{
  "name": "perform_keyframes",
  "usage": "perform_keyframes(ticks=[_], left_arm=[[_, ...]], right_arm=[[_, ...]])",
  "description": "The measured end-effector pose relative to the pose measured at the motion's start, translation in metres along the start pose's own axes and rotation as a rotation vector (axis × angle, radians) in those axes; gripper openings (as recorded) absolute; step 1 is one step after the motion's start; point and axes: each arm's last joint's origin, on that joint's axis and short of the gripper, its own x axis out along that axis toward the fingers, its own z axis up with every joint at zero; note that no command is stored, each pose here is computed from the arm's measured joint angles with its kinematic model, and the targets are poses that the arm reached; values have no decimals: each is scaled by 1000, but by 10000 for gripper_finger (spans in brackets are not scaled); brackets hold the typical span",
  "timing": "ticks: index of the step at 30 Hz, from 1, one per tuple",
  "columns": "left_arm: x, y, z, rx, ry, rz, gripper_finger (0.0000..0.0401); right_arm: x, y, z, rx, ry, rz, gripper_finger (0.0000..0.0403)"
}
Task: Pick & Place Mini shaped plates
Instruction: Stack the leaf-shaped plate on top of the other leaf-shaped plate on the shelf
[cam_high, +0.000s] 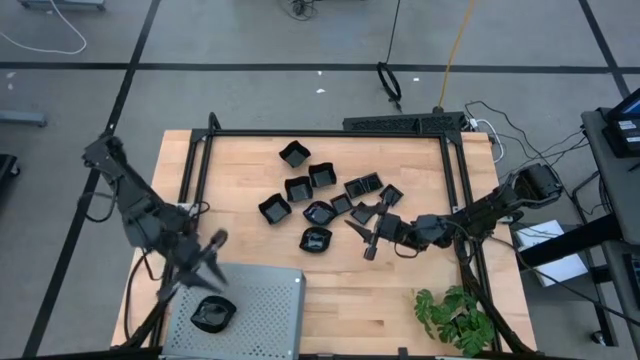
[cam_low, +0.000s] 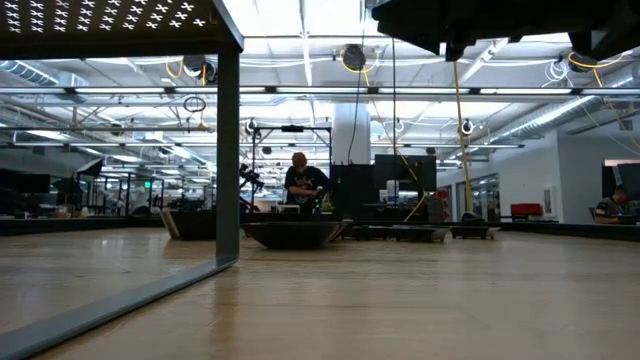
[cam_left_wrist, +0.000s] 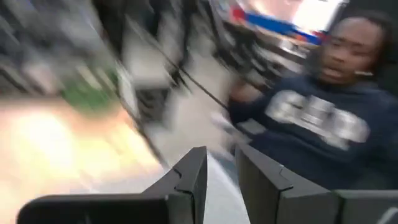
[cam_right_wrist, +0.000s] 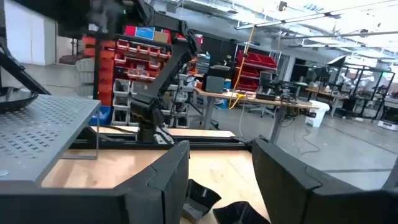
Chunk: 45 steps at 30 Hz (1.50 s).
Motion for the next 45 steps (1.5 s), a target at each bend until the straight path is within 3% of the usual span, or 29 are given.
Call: perform_keyframes(ticks=[3,5,10,17,21,25,31,35,40,45], left_arm=[[0,9,12,195,-120,173,88],[3,16,17,264,-168,314,88],[26,37,23,232,-261,548,88],[64,83,3,288,-133,774,88],[63,109,1,311,-87,980,88],[50,133,6,259,-113,1198,88],[36,158,9,204,-126,1279,88],[29,176,8,155,-111,1180,89],[22,196,7,77,-120,1043,89],[20,222,-9,-4,-35,1094,89]], right_arm=[[-1,1,0,5,1,4,167],[-1,2,-1,-22,15,12,167],[-2,4,-5,-7,50,22,167],[-3,6,-12,44,109,31,167],[-3,5,-16,59,147,27,173],[-1,2,-18,34,154,14,190],[6,-10,-21,39,167,-66,214],[12,-26,-36,41,283,-175,233],[25,-41,-47,34,443,-62,250],[36,-52,-46,-7,488,78,254]])
